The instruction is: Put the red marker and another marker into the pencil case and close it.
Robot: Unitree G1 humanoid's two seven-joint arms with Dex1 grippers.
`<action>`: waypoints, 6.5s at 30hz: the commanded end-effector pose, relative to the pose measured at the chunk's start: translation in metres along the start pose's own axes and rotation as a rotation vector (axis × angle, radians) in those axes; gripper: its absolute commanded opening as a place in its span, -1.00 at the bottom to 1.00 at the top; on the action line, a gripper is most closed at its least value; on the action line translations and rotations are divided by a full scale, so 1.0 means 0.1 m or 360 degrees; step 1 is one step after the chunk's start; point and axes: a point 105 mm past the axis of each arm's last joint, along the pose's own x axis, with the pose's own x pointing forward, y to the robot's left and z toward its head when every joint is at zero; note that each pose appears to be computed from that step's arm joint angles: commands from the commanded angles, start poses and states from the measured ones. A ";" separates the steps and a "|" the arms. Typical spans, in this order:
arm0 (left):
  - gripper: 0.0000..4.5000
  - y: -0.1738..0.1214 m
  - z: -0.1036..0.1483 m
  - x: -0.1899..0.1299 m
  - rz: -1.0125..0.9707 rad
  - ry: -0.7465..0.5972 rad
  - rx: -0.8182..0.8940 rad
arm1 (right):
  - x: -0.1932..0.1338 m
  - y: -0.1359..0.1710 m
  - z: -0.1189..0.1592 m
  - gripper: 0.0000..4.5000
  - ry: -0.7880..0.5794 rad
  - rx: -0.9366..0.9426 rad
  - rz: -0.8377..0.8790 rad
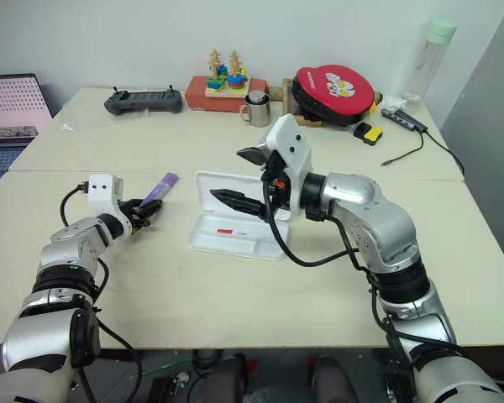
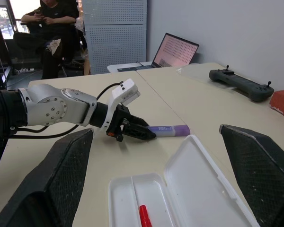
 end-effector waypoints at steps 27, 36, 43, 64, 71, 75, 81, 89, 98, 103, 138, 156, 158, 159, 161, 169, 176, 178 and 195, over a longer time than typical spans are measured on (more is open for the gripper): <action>-0.47 -1.48 0.63 -0.68 -0.1736 0.0036 0.1424 | -0.79 0.06 -0.07 1.00 0.0130 -0.0030 0.0049; -0.47 -1.34 0.46 -0.58 -0.1787 0.0269 0.1591 | -0.78 0.17 -0.23 1.00 0.0218 0.0018 0.0076; -0.47 -1.26 0.34 -0.62 -0.1813 0.0365 0.1572 | -0.77 0.20 -0.29 1.00 0.0228 0.0037 0.0081; -0.47 -1.09 0.28 -0.66 -0.1762 0.0496 0.1621 | -0.71 0.24 -0.33 1.00 0.0230 0.0063 0.0121; -0.47 -1.14 0.27 -0.63 -0.1785 0.0474 0.1603 | -0.72 0.25 -0.33 1.00 0.0233 0.0066 0.0114; 0.08 -1.16 0.28 -0.62 -0.1792 0.0464 0.1593 | -0.71 0.25 -0.33 1.00 0.0231 0.0068 0.0113; 0.62 -1.24 0.36 -0.61 -0.1804 0.0361 0.1542 | -0.72 0.15 -0.36 1.00 0.0224 0.0095 0.0013; 0.99 -1.75 0.80 -0.70 -0.1804 -0.0241 0.0949 | -0.87 -0.62 -0.89 1.00 0.0522 0.0246 -0.0812; 0.99 -1.96 0.87 -0.67 -0.1539 -0.0448 0.0717 | -0.77 -0.88 -1.25 1.00 0.0616 0.0384 -0.1122; 0.99 -2.11 0.80 -0.61 -0.1518 -0.0440 0.0718 | -0.60 -0.87 -1.29 1.00 0.0607 0.0402 -0.1088; 1.00 -2.16 0.87 -0.66 -0.1662 -0.0526 0.0583 | -0.81 -1.15 -0.94 -0.92 0.0385 0.0160 -0.1162; 1.00 -1.23 0.38 -0.99 -0.1552 0.0044 0.0956 | -0.28 0.34 -1.16 -0.92 0.0727 0.0106 0.0153; 1.00 -1.26 0.39 -1.00 -0.1555 0.0030 0.0944 | -0.27 0.27 -1.21 -0.92 0.0755 0.0097 0.0100; 1.00 -1.28 0.38 -1.01 -0.1559 0.0026 0.0934 | -0.27 0.23 -1.23 -0.92 0.0766 0.0097 0.0075; 1.00 -1.30 0.37 -1.01 -0.1564 0.0026 0.0928 | -0.28 0.17 -1.23 -0.92 0.0770 0.0093 0.0049; 1.00 -1.32 0.37 -0.99 -0.1536 0.0022 0.0921 | -0.31 0.10 -1.20 -0.92 0.0767 0.0096 0.0026; 1.00 -1.34 0.37 -0.99 -0.1535 0.0013 0.0914 | -0.30 0.06 -1.16 -0.41 0.0751 0.0084 0.0002; 1.00 -1.34 0.38 -0.99 -0.1532 0.0009 0.0913 | -0.30 0.02 -1.17 -0.18 0.0758 0.0073 -0.0024; 1.00 -0.84 0.74 -1.13 -0.1046 -0.0381 0.0301 | 0.02 -0.46 -0.22 0.25 0.0256 0.0210 -0.0179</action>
